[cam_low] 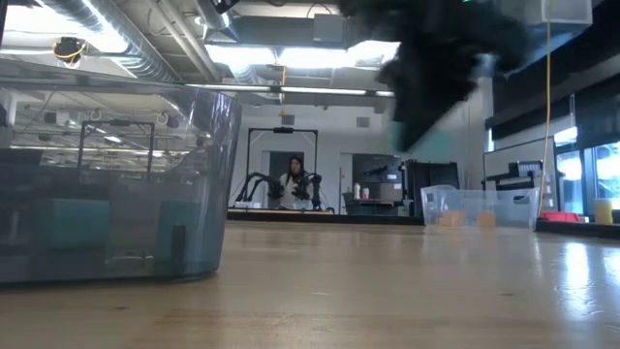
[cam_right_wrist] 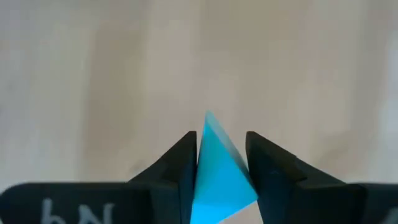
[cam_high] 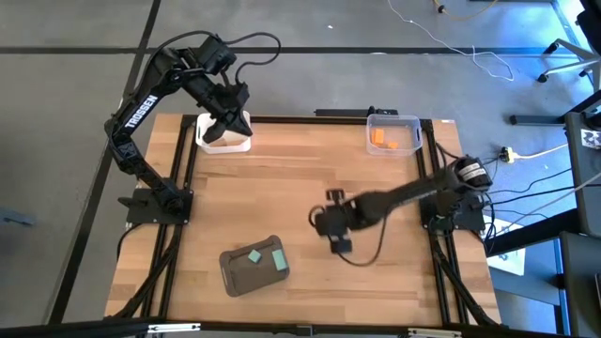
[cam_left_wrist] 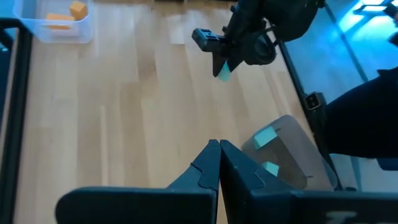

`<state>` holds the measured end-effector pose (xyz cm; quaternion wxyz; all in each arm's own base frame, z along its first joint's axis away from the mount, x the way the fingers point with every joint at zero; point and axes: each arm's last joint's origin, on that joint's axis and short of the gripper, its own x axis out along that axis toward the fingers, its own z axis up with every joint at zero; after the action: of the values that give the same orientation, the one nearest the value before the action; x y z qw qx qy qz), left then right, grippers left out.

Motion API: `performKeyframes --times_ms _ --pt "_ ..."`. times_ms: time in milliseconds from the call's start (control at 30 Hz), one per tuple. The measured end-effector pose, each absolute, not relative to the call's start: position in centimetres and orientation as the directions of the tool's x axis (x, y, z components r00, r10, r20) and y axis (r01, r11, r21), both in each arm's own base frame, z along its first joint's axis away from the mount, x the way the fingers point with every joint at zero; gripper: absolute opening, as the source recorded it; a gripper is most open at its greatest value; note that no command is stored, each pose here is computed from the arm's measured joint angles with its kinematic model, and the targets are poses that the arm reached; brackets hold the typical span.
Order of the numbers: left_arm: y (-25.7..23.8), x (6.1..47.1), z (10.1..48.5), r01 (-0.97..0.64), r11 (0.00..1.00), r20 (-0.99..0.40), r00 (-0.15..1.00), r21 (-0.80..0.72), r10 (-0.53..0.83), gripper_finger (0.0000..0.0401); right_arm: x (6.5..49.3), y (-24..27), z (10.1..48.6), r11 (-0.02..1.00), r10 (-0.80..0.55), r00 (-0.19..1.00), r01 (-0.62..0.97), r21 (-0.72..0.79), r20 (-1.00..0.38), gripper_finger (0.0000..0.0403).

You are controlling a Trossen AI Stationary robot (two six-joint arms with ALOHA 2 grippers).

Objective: Sort & place blocks by color
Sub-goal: Put the blue block into the black bin

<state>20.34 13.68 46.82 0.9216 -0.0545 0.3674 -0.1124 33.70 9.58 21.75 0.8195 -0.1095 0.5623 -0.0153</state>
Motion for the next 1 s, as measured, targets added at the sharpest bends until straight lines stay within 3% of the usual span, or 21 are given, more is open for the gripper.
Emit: performKeyframes --times_ms 100,267,367,667,1000 --pt "13.7 20.3 46.8 0.156 0.972 -0.674 0.701 -0.173 -0.233 0.0000 35.5 7.4 23.3 0.973 -0.135 0.454 -0.105 -0.203 -0.881 0.0119" --pt "13.7 20.3 46.8 0.156 0.973 -0.675 0.700 -0.172 -0.231 0.0000 38.6 4.9 26.8 0.975 0.022 0.666 -0.178 -0.130 -0.746 0.0119" --pt "13.7 20.2 46.8 0.144 0.977 -0.685 0.697 -0.159 -0.214 0.0000 39.8 4.4 28.1 0.962 0.087 0.722 -0.240 -0.131 -0.687 0.0119" --pt "13.6 19.0 47.4 0.104 0.987 -0.686 0.710 -0.120 -0.158 0.0000 44.2 5.4 25.1 0.873 0.307 0.653 -0.482 -0.068 -0.692 0.0119" --pt "13.8 18.7 47.5 0.087 0.989 -0.684 0.714 -0.121 -0.147 0.0000 48.9 6.7 23.0 0.684 0.566 0.566 -0.728 -0.041 -0.599 0.0119"
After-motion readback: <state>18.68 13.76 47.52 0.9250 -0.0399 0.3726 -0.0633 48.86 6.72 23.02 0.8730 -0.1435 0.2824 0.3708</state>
